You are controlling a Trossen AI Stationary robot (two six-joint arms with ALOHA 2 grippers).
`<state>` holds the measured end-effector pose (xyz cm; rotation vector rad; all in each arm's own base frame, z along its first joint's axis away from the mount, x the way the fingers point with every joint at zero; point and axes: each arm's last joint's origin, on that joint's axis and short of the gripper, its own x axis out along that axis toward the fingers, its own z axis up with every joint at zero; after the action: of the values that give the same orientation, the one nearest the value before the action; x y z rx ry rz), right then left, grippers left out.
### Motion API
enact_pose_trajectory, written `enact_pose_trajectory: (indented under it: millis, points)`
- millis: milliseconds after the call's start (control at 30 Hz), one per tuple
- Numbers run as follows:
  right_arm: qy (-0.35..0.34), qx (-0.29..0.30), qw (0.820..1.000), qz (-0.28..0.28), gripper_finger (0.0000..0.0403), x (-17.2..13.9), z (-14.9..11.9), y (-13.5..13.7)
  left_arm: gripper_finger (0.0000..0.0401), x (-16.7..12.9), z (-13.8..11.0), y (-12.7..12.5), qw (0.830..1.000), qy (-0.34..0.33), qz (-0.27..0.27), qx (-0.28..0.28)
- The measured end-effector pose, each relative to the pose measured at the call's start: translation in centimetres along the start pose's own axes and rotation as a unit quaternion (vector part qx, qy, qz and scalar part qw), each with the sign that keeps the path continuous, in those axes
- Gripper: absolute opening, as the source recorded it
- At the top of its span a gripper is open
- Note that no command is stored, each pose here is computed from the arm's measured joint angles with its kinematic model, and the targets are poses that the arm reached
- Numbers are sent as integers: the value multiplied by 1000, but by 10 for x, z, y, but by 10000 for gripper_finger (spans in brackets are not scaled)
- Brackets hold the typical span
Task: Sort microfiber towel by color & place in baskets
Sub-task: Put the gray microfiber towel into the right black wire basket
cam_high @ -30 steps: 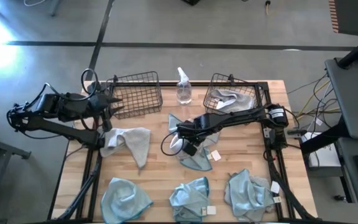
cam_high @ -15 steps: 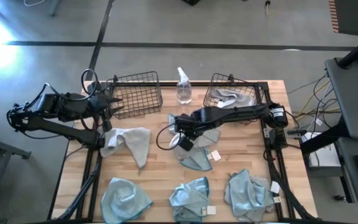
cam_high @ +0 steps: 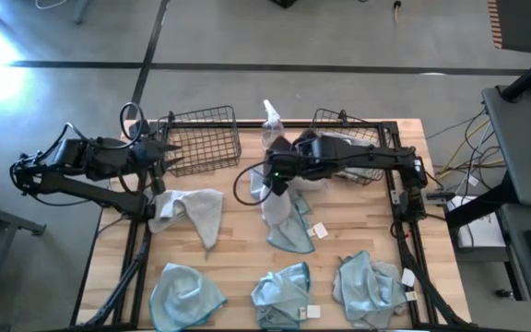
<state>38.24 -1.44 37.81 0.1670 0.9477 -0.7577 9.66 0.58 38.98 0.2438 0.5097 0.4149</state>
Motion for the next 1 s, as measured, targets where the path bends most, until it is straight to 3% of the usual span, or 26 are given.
enact_pose_trajectory:
  millis: [233,500,767,1000]
  points:
    - [-46,23,997,-60,9,-19,15,-24,114,0,0,0,1000,-1,1,26]
    - [-48,27,989,-140,9,-24,20,-55,114,0,1,0,1000,-4,2,27]
    - [-47,14,984,-170,9,-28,27,-90,114,-1,8,3,999,-36,30,5]
    - [-67,1,983,-173,9,-60,23,-123,114,-2,18,5,995,-80,50,-30]
